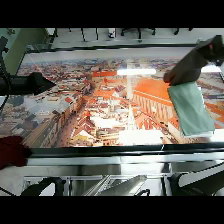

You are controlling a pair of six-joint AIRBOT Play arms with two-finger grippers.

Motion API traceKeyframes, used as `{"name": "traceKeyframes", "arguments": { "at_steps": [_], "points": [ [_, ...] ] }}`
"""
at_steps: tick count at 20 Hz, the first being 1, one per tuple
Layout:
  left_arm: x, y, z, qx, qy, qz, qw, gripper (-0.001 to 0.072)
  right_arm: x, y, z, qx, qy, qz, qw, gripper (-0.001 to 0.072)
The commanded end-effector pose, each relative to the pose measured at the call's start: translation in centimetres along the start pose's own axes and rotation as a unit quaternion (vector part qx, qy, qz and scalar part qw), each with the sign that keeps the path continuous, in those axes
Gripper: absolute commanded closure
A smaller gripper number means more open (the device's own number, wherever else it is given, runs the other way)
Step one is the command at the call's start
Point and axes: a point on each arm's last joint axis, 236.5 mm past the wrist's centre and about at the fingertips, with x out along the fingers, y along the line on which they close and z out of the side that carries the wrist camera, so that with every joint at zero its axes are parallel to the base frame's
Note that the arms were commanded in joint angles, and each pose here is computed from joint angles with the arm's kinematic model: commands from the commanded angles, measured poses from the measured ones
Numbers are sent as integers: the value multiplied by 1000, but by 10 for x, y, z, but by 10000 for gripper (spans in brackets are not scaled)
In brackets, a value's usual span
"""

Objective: Fold the shirts.

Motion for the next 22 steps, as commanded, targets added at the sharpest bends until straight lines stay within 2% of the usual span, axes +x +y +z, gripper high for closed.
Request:
{"name": "traceKeyframes", "arguments": {
  "at_steps": [1,5,8,10,13,15,18,22],
  "points": [
    [0,0,0,0,0,0,1000,696,-56,-36,8,22,-7,-32,999,690],
    [0,0,0,0,1,0,1000,696,-74,-56,-17,95,18,-83,992,690],
    [0,0,0,0,1,0,1000,696,-88,-69,-47,189,39,-150,970,690],
    [0,0,-1,0,1,0,1000,696,-101,-69,-66,215,35,-194,956,691],
    [0,0,0,0,1,0,1000,696,-126,-83,-106,266,11,-299,916,691],
    [0,0,0,13,0,0,1000,696,-134,-95,-136,290,1,-342,894,691],
    [0,0,0,21,1,0,1000,696,-136,-118,-183,357,-16,-374,856,691],
    [0,0,0,22,1,0,1000,696,-130,-143,-210,397,-49,-376,836,679]
  ]
}}
